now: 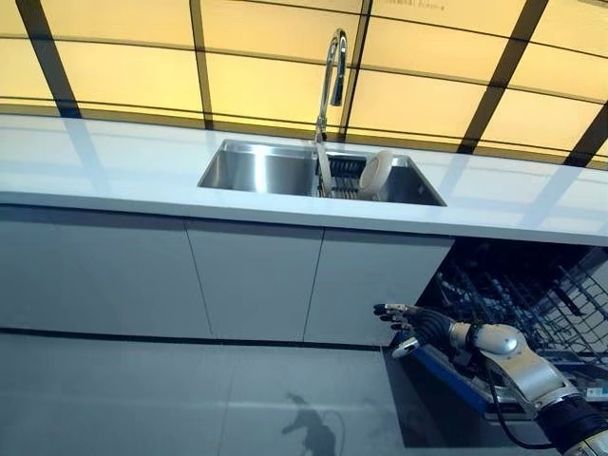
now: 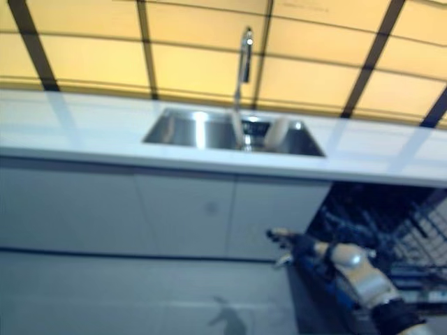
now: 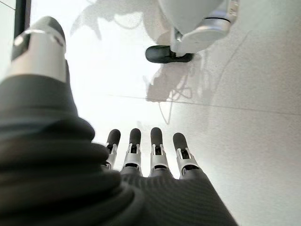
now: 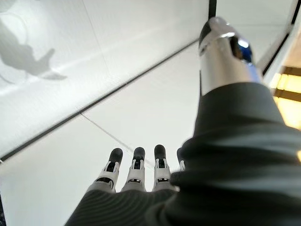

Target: Take plates into dishwasher

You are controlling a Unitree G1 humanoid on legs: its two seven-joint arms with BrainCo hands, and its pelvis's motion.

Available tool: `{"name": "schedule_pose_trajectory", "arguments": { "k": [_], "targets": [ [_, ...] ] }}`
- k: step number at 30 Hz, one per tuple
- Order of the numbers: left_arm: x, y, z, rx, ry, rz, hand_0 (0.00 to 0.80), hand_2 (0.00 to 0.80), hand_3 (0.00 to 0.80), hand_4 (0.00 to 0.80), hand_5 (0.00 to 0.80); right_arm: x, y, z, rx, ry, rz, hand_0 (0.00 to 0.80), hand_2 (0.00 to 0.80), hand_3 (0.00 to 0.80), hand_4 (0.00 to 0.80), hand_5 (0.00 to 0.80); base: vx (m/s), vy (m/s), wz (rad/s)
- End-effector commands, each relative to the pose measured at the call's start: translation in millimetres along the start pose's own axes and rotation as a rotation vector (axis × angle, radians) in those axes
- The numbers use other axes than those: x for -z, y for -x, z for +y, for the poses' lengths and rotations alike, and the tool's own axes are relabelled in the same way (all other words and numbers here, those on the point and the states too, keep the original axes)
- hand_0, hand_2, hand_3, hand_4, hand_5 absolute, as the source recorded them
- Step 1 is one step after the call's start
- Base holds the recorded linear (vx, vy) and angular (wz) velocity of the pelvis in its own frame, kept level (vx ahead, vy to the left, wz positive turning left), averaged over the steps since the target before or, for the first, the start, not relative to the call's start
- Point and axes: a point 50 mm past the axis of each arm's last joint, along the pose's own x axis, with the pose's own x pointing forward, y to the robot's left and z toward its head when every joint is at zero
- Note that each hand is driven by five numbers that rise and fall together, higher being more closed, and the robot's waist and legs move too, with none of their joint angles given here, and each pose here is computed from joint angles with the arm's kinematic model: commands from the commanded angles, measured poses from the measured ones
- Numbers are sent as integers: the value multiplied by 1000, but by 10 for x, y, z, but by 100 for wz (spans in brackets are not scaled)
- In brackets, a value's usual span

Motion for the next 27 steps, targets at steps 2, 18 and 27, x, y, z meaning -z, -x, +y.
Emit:
{"name": "schedule_pose_trajectory", "arguments": {
  "k": [2,18,27],
  "targets": [
    [128,19,135,-46,1,56,0,0,0,0,0,-410,293,-596,271,37,-149,0,0,0,0,0,150,-259,45],
    [466,7,43,-54,98,136,0,0,0,0,0,-812,766,-1291,812,65,-239,0,0,0,0,0,104,-65,4],
    [363,2,48,-46,9,123,0,0,0,0,0,-1180,1230,-1697,1220,39,-321,0,0,0,0,0,72,-25,-1]
  ]
}}
